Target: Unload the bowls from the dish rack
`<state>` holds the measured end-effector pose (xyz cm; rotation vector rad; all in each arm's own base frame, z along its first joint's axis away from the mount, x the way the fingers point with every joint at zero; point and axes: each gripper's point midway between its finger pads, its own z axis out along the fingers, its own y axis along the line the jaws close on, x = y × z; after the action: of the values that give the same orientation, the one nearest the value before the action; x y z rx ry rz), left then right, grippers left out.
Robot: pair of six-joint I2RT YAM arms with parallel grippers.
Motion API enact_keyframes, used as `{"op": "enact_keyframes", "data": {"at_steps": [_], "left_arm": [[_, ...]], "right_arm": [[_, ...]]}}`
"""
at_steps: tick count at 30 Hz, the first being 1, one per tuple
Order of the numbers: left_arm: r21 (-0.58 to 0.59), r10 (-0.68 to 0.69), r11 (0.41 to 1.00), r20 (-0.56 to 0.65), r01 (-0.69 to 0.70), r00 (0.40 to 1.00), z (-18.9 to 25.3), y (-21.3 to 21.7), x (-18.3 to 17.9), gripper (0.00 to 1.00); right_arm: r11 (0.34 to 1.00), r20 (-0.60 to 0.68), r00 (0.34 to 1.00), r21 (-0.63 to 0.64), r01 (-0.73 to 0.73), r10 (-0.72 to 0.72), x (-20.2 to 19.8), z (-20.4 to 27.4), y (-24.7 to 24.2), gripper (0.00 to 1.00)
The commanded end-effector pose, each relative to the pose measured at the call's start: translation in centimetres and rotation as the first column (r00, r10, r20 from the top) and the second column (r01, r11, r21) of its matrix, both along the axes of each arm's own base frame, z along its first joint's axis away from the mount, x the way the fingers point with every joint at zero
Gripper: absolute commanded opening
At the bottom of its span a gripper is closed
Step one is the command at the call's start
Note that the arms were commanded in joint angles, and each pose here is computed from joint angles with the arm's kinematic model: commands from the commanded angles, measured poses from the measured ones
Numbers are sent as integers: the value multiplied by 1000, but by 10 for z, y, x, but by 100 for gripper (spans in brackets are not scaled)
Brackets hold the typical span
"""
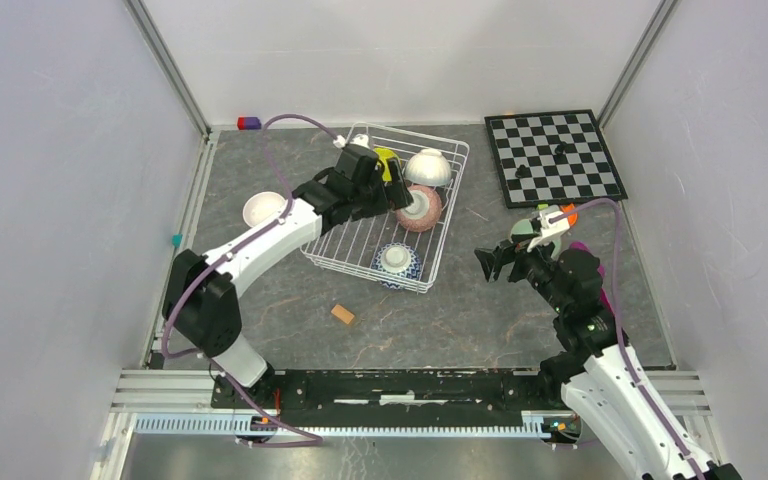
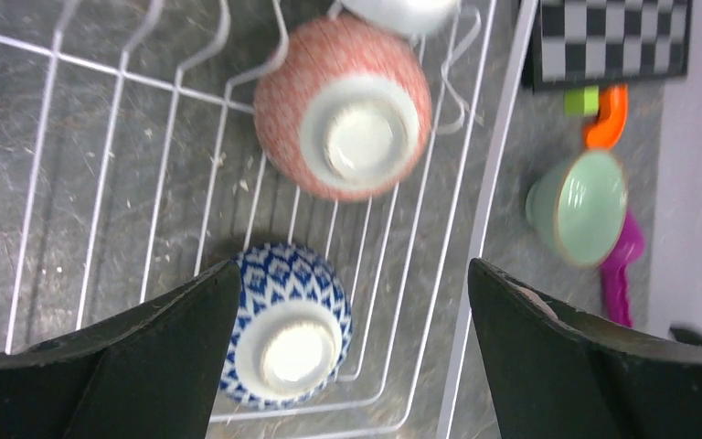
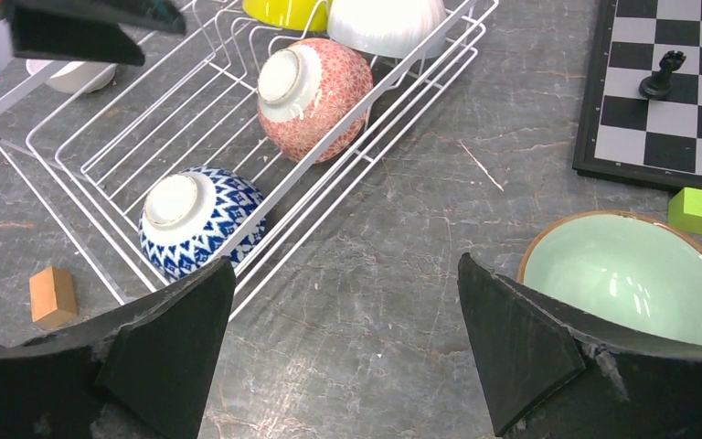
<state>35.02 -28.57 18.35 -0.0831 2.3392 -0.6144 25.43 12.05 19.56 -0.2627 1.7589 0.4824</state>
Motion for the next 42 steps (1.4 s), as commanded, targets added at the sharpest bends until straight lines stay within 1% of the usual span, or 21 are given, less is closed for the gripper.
{"op": "enact_keyframes", "data": {"at_steps": [1,5,8,11,15,18,20,22,26,32,36,42], "left_arm": [[-180,199,964,-5,-197,980,27,5,47,100],[-254,287,924,-28,-285,957,26,6,69,100],[-269,347,900,-35,-343,937,22,8,87,100],[-250,427,870,-46,-424,903,15,15,104,100],[-209,556,796,-117,-568,823,-2,23,121,99],[-156,597,776,-130,-611,792,-9,25,130,99],[-117,612,775,-107,-621,784,-11,27,136,99],[-88,644,756,-76,-648,761,-12,35,140,99],[-67,686,723,-44,-687,726,-13,47,142,99],[-69,686,722,-53,-688,726,-21,46,148,100],[-96,668,733,-89,-674,739,-32,40,156,99],[-139,666,724,-109,-675,737,-44,36,172,98]], "right_arm": [[999,83,997,44,-13,10,2,21,3,98],[998,106,994,54,-19,13,2,29,4,98],[999,100,995,50,-21,15,3,31,5,98],[998,103,995,53,-25,19,3,33,6,98],[998,115,993,53,-21,15,2,35,4,98],[999,122,993,46,-16,10,2,37,3,98],[999,123,992,39,-13,8,3,39,2,98],[999,121,993,34,-11,7,4,40,2,98],[1000,117,993,25,-3,0,5,37,1,98],[999,104,995,31,-6,3,7,33,2,98],[1000,105,994,29,-7,4,7,35,3,98],[1000,105,994,29,-3,0,7,36,2,98]]}}
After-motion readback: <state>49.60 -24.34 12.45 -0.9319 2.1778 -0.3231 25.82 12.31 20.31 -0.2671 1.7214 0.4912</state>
